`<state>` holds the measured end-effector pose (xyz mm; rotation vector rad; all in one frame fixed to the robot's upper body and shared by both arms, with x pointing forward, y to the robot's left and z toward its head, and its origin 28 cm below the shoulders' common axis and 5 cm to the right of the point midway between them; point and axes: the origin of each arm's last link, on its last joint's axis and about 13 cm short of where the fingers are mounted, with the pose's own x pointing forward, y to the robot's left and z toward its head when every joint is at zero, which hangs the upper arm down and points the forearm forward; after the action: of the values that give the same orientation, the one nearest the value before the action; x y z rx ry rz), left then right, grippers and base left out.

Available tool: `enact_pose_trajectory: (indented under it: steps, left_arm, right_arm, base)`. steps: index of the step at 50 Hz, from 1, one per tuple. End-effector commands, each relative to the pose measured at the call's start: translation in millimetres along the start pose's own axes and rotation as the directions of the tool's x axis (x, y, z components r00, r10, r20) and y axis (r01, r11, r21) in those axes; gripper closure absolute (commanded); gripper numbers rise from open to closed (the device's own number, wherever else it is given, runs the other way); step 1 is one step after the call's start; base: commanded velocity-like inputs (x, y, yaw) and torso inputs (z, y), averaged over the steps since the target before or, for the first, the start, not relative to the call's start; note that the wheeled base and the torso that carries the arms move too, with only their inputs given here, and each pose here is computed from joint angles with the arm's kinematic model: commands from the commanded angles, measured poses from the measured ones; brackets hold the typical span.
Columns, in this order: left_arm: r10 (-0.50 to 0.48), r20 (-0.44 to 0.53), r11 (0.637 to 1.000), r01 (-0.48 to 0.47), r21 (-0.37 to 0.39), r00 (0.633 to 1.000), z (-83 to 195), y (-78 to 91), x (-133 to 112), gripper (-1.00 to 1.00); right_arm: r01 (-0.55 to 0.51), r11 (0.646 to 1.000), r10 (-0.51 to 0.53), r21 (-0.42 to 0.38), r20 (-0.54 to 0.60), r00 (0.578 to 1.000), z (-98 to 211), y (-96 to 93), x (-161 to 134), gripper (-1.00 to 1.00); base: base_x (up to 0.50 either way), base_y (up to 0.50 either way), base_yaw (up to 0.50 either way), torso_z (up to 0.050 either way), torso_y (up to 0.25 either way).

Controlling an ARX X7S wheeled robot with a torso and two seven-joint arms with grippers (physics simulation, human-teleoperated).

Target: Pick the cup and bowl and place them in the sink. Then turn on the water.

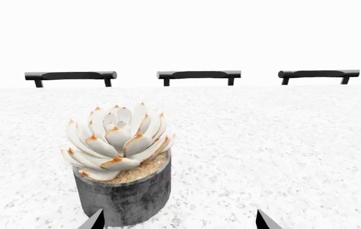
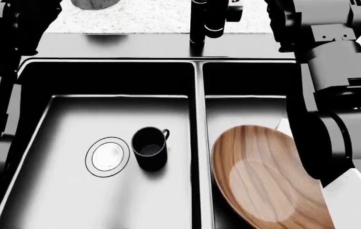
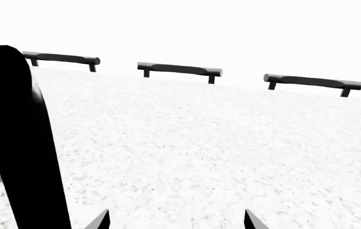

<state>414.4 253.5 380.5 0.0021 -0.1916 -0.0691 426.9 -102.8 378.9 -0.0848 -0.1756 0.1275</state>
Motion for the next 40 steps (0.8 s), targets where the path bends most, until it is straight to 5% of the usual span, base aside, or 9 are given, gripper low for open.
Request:
enact_pose_trajectory:
  steps: [1, 40]
  left_arm:
    - [-0.004, 0.002, 1.000, 0.004, 0.011, 1.000, -1, 0.1, 0, -1.00]
    - [0.002, -0.013, 1.000, -0.002, 0.000, 1.000, -2, 0.2, 0, -1.00]
  right_arm:
    - [-0.006, 1.000, 0.006, -0.003, -0.002, 1.000, 1, 1.5, 0, -1.00]
    - [0.011, 1.000, -0.009, 0.023, -0.101, 0.995, -34, 4.2, 0, -1.00]
  base:
    - [0.00, 0.00, 0.00, 0.000, -0.145]
    - [0.00, 0.00, 0.00, 0.000, -0.012]
